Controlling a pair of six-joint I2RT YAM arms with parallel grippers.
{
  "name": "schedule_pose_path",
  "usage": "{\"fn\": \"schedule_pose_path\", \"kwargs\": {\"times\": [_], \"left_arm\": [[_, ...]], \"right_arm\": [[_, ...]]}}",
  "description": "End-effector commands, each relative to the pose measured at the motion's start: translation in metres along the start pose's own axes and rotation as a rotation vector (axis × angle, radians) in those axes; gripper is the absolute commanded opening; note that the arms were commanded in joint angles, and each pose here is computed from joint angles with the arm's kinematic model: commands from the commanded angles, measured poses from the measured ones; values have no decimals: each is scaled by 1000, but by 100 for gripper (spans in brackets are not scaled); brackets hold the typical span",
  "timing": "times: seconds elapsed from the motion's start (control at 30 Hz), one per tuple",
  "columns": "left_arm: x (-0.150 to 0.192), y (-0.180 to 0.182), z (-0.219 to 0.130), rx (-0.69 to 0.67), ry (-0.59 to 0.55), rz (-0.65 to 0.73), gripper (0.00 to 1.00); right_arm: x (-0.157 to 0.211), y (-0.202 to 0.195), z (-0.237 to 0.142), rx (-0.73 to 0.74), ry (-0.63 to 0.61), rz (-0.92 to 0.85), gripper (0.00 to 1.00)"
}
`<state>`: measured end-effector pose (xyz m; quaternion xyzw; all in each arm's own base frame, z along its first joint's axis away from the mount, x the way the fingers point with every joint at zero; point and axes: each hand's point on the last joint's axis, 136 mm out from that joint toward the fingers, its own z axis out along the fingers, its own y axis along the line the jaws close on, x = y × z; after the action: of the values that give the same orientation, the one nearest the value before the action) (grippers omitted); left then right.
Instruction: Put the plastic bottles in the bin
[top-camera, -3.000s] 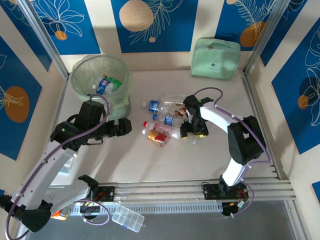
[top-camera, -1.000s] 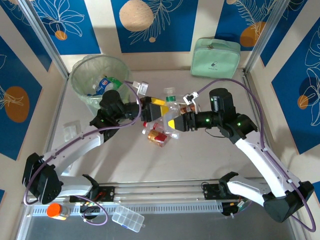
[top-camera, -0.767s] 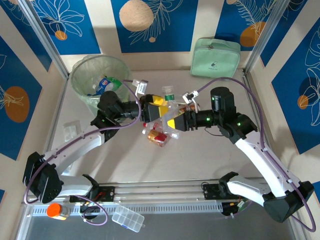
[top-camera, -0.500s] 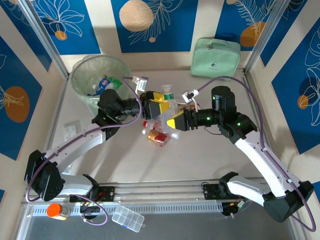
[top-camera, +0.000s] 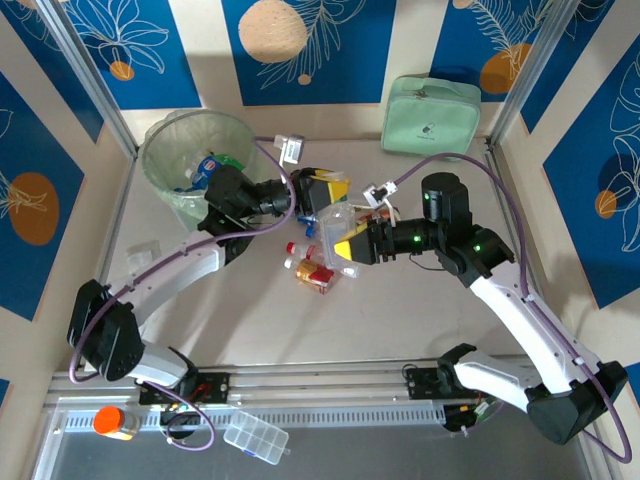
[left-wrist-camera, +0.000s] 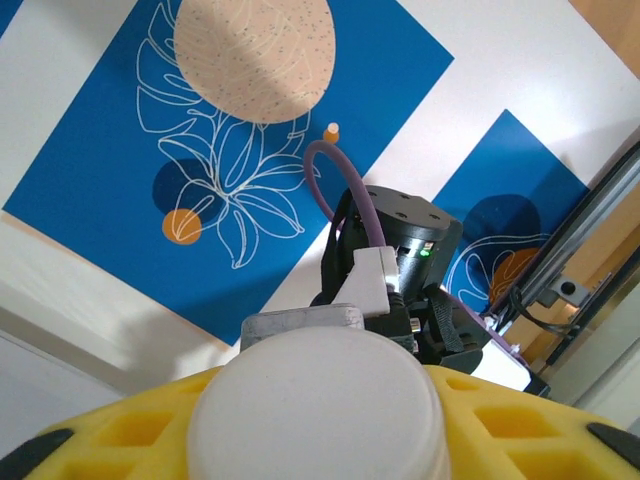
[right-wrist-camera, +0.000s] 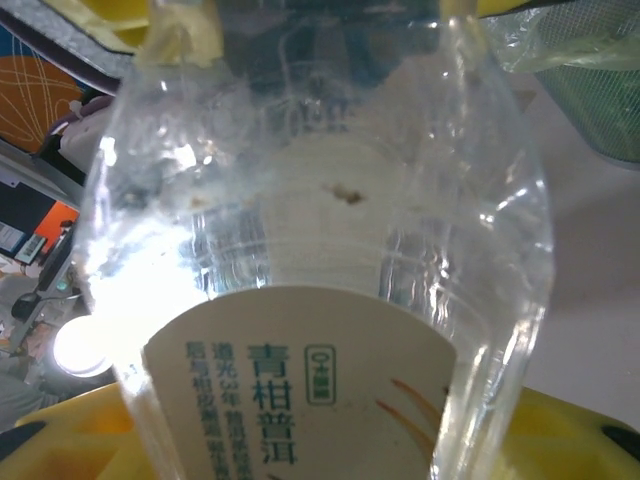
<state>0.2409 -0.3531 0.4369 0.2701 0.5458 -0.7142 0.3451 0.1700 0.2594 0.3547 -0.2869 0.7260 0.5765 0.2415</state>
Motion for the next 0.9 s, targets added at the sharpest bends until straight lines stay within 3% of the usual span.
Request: {"fn": "schedule_pose_path", "kwargs": {"times": [0.0,0.2,0.27,0.5,0.67,0.7,0.87], "left_arm": [[-14,-21,3,60,-21,74,42],[-19,-18,1,40,-44,76,26],[-25,-13,-4,11,-74,68,25],[-37,-2,-28,-168,-161,123,15],[-49,1,-54,-393,-212,255,9],[-52,4,-60,-443,-222,271,3],[-83,24,-119,-864,-341,272,0]], "right_arm": [[7,1,0,-7,23,-5,51],[1,-6,-4,72,-2,-40,76],[-2,-9,-7,104,-15,-57,83],[-6,-16,-18,233,-44,-84,93],[-11,-36,-41,435,-149,-56,92],[-11,-40,-46,477,-168,-51,93],[1,-56,-60,605,-160,13,92]]}}
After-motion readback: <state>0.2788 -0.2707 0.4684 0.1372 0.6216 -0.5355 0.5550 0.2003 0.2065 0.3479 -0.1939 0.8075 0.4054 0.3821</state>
